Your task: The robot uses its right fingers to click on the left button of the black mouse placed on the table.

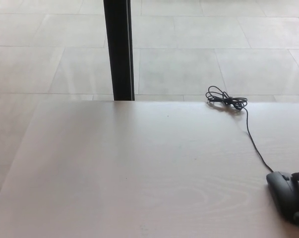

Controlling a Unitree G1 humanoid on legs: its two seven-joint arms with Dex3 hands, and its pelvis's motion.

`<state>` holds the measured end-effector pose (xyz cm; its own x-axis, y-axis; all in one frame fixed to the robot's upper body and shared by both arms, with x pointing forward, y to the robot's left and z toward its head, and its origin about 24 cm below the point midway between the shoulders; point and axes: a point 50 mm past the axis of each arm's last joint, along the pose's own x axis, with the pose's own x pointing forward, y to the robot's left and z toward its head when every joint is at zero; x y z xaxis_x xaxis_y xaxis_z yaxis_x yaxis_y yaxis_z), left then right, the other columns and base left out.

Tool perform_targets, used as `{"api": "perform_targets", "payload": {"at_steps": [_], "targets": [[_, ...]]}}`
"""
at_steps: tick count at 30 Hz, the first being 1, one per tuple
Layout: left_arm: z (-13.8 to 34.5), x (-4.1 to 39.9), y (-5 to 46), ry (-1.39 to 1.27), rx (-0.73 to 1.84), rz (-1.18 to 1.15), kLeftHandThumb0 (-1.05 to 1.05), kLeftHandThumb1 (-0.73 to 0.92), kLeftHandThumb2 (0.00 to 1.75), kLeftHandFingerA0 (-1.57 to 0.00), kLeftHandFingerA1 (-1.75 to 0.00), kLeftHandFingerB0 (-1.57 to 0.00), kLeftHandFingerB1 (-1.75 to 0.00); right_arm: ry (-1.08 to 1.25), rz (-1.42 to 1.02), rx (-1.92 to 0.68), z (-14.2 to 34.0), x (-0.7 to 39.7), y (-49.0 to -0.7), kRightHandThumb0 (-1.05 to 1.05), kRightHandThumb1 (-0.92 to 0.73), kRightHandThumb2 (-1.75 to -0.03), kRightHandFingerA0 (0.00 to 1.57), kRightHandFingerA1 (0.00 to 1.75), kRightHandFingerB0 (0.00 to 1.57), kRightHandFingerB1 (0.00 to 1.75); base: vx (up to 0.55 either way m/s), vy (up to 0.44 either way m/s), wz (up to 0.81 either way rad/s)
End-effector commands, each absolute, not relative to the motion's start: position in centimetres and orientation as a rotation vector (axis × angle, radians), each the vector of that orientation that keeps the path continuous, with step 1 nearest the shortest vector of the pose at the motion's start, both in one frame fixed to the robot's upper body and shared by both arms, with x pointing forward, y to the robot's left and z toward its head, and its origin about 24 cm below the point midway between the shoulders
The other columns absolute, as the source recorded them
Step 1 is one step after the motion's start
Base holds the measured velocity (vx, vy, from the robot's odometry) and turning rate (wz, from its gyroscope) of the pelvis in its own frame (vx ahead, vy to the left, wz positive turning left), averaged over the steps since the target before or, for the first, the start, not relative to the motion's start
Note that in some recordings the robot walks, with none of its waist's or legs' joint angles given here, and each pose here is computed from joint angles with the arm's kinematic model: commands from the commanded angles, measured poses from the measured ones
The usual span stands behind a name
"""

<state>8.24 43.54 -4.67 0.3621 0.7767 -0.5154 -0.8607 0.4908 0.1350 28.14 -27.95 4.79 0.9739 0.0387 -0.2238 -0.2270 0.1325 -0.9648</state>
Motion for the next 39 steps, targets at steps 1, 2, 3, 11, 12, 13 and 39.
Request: {"api": "perform_targets", "payload": {"at_steps": [1,2,3,11,12,13,39], "targets": [[-4.3,8.0,43.9,0.539,-0.162,1.057,-0.36,0.61,0.57,-0.73,-0.7,-0.67,-0.61,0.175,0.234,-1.465,5.1,28.5,-28.2,-0.72,-0.69,-1.01,0.16,0.51,0.35,0.5,0.0,0.0,0.0],[-4.3,8.0,43.9,0.536,-0.161,1.057,-0.37,0.6,0.57,-0.74,-0.69,-0.68,-0.61,0.174,0.232,-1.457,5.3,28.6,-28.2,-0.73,-0.69,-1.01,0.17,0.51,0.35,0.5,0.0,0.0,0.0],[-4.3,8.1,43.9,0.555,-0.147,1.062,-0.38,0.59,0.57,-0.8,-0.69,-0.69,-0.6,0.155,0.232,-1.458,5.4,28.7,-28.1,-0.72,-0.86,-0.66,0.23,0.43,0.45,0.36,0.0,0.0,0.0],[-4.2,8.3,43.9,0.558,-0.139,1.065,-0.38,0.61,0.58,-0.77,-0.69,-0.67,-0.59,0.175,0.261,-1.433,5.0,28.6,-27.4,-0.68,-0.82,-0.65,0.24,0.42,0.46,0.35,0.0,0.0,0.0],[-4.2,8.3,43.9,0.558,-0.131,1.063,-0.38,0.61,0.58,-0.77,-0.68,-0.68,-0.59,0.183,0.267,-1.436,5.0,28.6,-27.4,-0.68,-0.83,-0.65,0.23,0.41,0.45,0.35,0.0,0.0,0.0],[-4.2,8.3,43.9,0.558,-0.13,1.063,-0.38,0.61,0.58,-0.77,-0.68,-0.68,-0.59,0.184,0.267,-1.436,5.0,28.6,-27.4,-0.68,-0.83,-0.65,0.23,0.41,0.45,0.35,0.0,0.0,0.0],[-4.4,7.5,44.0,0.599,-0.11,1.062,-0.42,0.62,0.58,-0.79,-0.65,-0.7,-0.57,-0.124,-0.259,-1.02,22.7,29.3,-35.6,-0.7,-0.82,-0.65,0.47,0.43,0.45,0.36,0.0,0.0,0.0]]}}
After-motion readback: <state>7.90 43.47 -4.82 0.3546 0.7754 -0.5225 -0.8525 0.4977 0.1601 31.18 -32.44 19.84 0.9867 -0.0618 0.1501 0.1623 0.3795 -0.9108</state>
